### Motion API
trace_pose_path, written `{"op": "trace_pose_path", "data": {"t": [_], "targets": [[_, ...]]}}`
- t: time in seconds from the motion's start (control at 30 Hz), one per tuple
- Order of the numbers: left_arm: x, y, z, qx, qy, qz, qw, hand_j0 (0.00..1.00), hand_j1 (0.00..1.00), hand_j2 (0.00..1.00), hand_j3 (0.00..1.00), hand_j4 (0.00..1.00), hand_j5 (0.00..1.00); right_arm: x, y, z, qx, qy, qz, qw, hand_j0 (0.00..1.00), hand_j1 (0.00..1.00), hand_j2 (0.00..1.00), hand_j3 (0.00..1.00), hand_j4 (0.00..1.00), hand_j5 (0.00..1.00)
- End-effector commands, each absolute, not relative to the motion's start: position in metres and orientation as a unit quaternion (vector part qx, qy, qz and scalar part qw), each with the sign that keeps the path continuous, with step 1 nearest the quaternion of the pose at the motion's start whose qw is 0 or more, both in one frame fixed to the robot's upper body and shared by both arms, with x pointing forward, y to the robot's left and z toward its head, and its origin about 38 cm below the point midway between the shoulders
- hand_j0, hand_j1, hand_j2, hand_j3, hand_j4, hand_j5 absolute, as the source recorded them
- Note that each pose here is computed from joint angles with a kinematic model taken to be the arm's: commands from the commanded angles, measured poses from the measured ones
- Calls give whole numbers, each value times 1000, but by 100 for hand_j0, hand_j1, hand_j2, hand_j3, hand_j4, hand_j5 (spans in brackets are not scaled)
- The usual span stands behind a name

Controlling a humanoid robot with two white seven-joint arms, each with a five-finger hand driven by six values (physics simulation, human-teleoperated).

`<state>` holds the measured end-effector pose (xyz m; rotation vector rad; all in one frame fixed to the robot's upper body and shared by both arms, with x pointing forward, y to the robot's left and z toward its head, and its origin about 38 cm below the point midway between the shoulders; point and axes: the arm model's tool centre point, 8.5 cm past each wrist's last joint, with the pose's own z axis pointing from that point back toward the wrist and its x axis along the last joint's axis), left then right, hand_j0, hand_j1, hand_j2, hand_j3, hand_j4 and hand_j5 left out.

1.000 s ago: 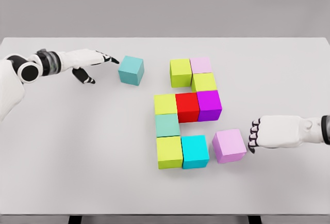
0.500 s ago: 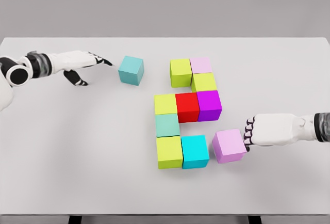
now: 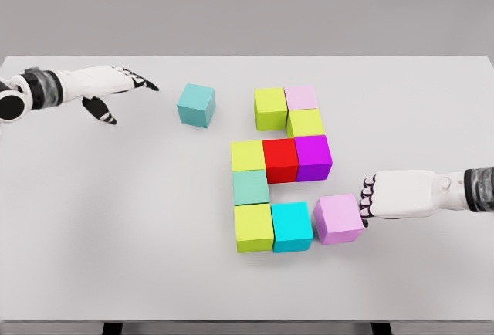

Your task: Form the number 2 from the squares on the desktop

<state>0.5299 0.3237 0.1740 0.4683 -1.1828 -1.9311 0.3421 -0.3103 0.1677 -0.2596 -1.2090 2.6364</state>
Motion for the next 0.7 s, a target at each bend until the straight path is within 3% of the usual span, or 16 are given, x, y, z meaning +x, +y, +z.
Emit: {"op": "trace_pose_path", "data": {"t": [0.0, 0.1, 0.3, 0.67], "targets": [[530, 322, 175, 184, -470, -764, 402, 69, 69, 69, 69, 69, 69, 342, -309, 168, -87, -415, 898, 116, 54, 54, 54, 54, 54, 54], [530, 317, 174, 180, -472, -765, 400, 64, 64, 64, 64, 64, 64, 342, -306, 168, -86, -417, 898, 113, 54, 54, 54, 54, 54, 54], [531, 295, 166, 166, -473, -774, 387, 69, 69, 69, 69, 69, 69, 340, -302, 168, -81, -420, 897, 109, 54, 54, 54, 54, 54, 54], [533, 292, 170, 168, -452, -794, 371, 72, 72, 72, 72, 72, 72, 339, -302, 167, -80, -420, 897, 109, 54, 54, 54, 54, 54, 54]]}}
